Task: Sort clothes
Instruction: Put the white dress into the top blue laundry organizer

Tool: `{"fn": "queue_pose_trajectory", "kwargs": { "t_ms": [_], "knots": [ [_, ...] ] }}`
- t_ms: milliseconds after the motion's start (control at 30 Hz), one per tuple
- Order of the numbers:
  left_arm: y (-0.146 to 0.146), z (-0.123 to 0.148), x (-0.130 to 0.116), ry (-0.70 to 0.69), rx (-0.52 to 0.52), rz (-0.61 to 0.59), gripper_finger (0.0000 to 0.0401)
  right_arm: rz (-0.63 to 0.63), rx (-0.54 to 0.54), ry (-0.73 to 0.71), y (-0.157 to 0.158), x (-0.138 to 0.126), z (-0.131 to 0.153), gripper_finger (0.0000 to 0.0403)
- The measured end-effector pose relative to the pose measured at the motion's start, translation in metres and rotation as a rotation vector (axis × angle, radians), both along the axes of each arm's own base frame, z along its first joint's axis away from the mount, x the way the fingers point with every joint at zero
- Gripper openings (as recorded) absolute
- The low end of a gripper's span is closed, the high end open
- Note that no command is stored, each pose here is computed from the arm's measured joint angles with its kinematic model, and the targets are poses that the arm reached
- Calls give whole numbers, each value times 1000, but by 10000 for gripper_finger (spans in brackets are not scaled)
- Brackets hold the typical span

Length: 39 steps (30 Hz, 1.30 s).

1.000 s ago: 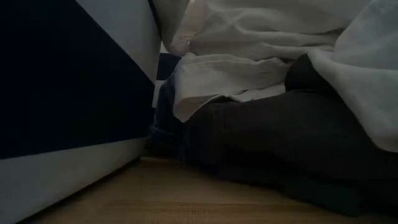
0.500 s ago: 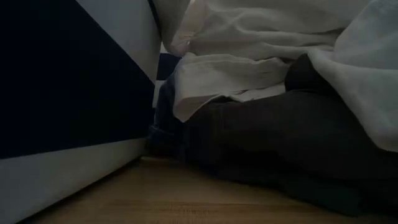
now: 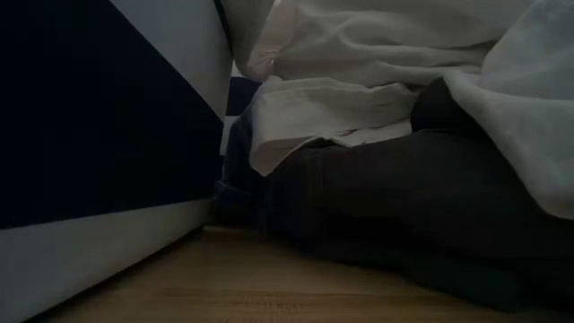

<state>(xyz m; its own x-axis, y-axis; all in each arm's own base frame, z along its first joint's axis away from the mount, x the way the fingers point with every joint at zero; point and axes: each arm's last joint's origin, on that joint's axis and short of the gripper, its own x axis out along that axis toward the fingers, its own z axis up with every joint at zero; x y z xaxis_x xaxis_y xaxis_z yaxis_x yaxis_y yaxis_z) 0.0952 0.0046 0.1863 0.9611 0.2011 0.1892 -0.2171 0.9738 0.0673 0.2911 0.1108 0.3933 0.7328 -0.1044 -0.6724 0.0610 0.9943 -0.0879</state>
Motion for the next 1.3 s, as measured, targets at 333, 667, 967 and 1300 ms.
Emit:
{"fn": "queue_pose_trajectory", "kwargs": {
  "t_ms": [333,667,967,1300],
  "knots": [
    [0,-1,0,13,0,0,40,-65,6,308,6,8,-43,383],
    [0,-1,0,13,0,0,40,-140,-197,360,7,24,-68,383],
    [0,-1,0,12,0,0,40,-145,-234,471,6,48,-104,378],
    [0,-1,0,12,0,0,40,-88,-165,517,1,60,-115,214]
  ]
}}
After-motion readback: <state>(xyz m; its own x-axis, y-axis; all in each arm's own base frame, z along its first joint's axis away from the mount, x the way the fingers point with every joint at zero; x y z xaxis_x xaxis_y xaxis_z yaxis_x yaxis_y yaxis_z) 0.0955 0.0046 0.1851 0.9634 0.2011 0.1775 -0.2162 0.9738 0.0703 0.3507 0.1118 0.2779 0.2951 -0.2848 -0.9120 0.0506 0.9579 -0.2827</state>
